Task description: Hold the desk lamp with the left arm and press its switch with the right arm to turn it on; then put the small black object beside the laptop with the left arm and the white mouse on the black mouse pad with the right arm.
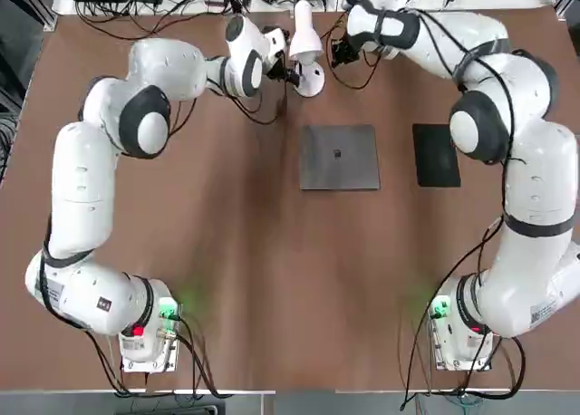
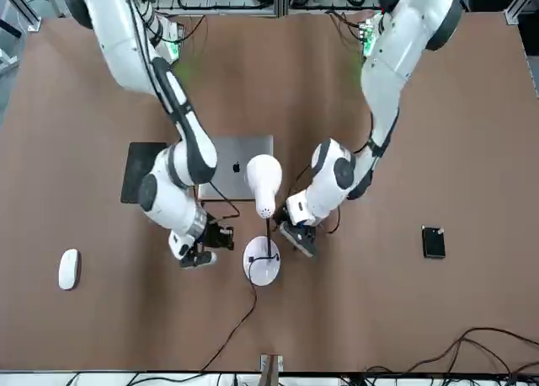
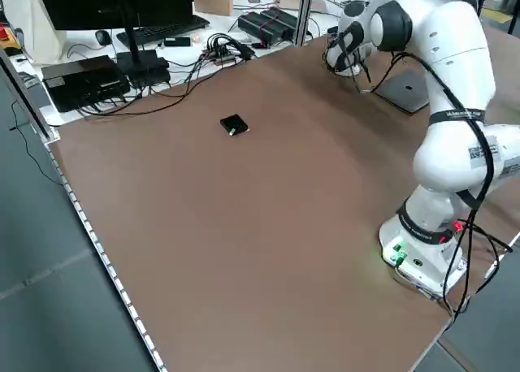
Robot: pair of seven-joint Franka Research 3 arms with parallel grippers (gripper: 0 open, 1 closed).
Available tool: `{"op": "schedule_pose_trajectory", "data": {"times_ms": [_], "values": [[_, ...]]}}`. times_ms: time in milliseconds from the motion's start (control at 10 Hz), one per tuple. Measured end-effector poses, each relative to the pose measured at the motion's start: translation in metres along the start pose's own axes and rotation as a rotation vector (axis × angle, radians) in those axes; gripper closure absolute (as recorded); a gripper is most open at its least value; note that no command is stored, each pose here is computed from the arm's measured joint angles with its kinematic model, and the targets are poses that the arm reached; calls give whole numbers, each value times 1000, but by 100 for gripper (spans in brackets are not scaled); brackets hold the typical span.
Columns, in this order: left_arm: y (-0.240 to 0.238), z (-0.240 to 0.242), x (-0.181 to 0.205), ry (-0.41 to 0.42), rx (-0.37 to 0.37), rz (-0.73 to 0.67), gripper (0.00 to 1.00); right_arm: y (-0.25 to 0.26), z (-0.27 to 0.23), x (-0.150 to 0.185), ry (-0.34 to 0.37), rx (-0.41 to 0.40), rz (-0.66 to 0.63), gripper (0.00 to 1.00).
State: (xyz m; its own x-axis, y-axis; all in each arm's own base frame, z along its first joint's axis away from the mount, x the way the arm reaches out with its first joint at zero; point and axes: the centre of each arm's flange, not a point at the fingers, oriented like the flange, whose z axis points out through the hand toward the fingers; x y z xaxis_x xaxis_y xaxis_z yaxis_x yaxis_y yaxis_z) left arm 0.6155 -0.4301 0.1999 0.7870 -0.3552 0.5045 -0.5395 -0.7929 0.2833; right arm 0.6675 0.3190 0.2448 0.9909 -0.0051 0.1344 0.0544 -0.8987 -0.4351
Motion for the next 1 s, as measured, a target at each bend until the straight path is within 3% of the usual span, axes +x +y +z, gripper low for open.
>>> {"op": "schedule_pose_trajectory", "data": {"times_ms": [400, 800, 1000], "values": [[-2, 15, 12, 141, 17, 13, 0, -20, 20, -6, -1, 11, 23, 99], [-6, 28, 12, 232, 37, 22, 1, -51, 66, -26, 98, 14, 35, 99], [-1, 37, 7, 249, 76, 74, 14, -49, 60, -18, 117, 14, 37, 99]]}}
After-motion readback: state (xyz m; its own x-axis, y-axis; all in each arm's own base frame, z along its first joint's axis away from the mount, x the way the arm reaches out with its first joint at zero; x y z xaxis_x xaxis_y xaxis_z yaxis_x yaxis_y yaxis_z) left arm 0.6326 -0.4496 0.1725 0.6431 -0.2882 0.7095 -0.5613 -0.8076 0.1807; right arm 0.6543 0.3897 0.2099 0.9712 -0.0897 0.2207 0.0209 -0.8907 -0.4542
